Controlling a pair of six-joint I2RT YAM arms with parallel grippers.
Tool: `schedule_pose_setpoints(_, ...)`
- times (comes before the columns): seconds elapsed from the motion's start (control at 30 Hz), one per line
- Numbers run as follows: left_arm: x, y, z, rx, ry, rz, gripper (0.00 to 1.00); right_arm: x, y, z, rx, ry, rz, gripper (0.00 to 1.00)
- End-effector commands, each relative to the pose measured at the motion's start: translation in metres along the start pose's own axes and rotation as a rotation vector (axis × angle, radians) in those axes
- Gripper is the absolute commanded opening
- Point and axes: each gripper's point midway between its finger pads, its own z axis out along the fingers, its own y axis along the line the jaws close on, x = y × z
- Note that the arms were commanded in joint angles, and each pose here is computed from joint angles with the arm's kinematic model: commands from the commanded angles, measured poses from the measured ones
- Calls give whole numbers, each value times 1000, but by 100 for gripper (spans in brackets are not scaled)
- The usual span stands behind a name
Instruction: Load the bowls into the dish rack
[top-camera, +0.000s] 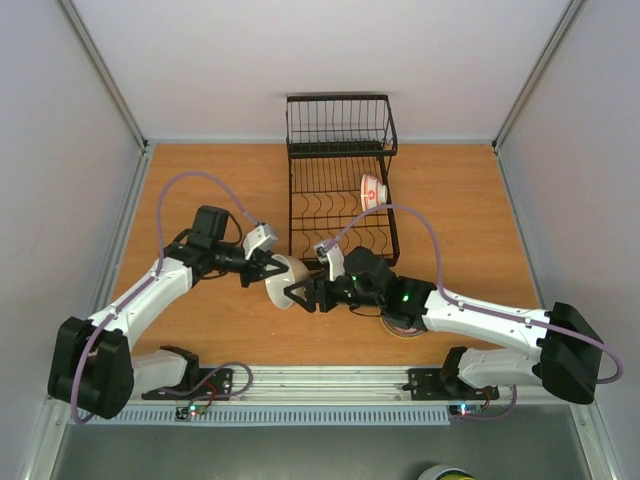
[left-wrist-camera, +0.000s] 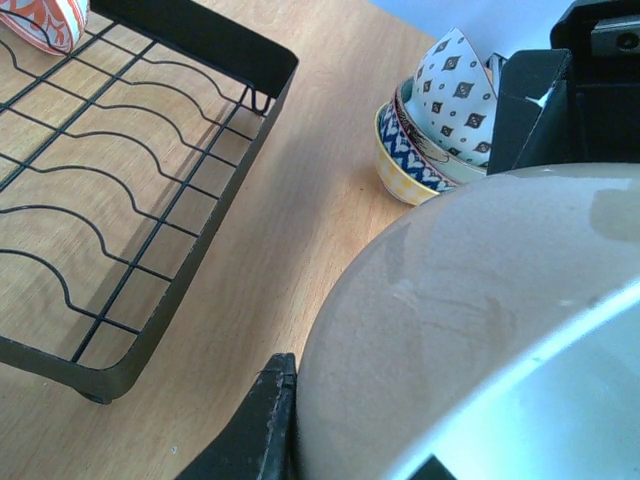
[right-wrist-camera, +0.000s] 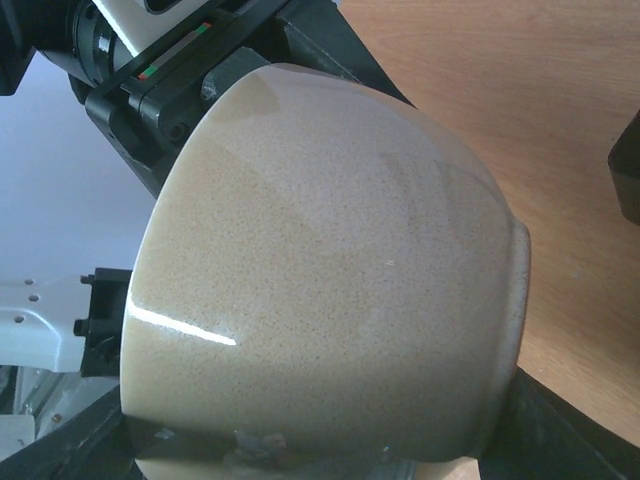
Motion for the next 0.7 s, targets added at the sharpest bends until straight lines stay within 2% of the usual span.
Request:
schedule_pose_setpoints(0.0, -31, -27, -8, 127, -116, 109, 3, -16, 7, -11, 8, -48, -70, 1)
schedule_pose_setpoints(0.03, -32, -24, -8, 110, -117, 112, 11, -19, 4, -11, 35, -50, -80, 1)
schedule_pose_setpoints(0.07, -32, -22, -7, 97, -117, 103, 28, -19, 0, -12, 65, -44, -90, 1)
schedule_pose_setpoints(0.1, -32, -19, -7, 82, -116, 101, 53, -21, -3, -13, 93, -44, -104, 1)
schedule_pose_setpoints(0.13, -33, -15, -7, 60, -120, 108, 69, -24, -5, -14, 117, -45, -120, 1)
schedule_pose_setpoints(0.23, -34, -5, -6, 4, -132, 90, 87, -37, -19, -19, 222, -53, -158, 1)
schedule_pose_setpoints(0.27, -35, -1, -7, -17, -138, 84, 91, -44, -26, -22, 280, -52, -188, 1)
schedule_pose_setpoints(0.37, -38, 12, -8, -89, -147, 79, 94, -69, -54, -29, 476, -80, -214, 1)
schedule_pose_setpoints(0.53, -38, 51, -14, -308, -147, 40, 95, -112, -113, -23, 853, -67, -301, 1)
schedule_pose_setpoints(0.67, -38, 57, -17, -346, -149, 29, 95, -147, -142, -8, 1039, -45, -354, 1)
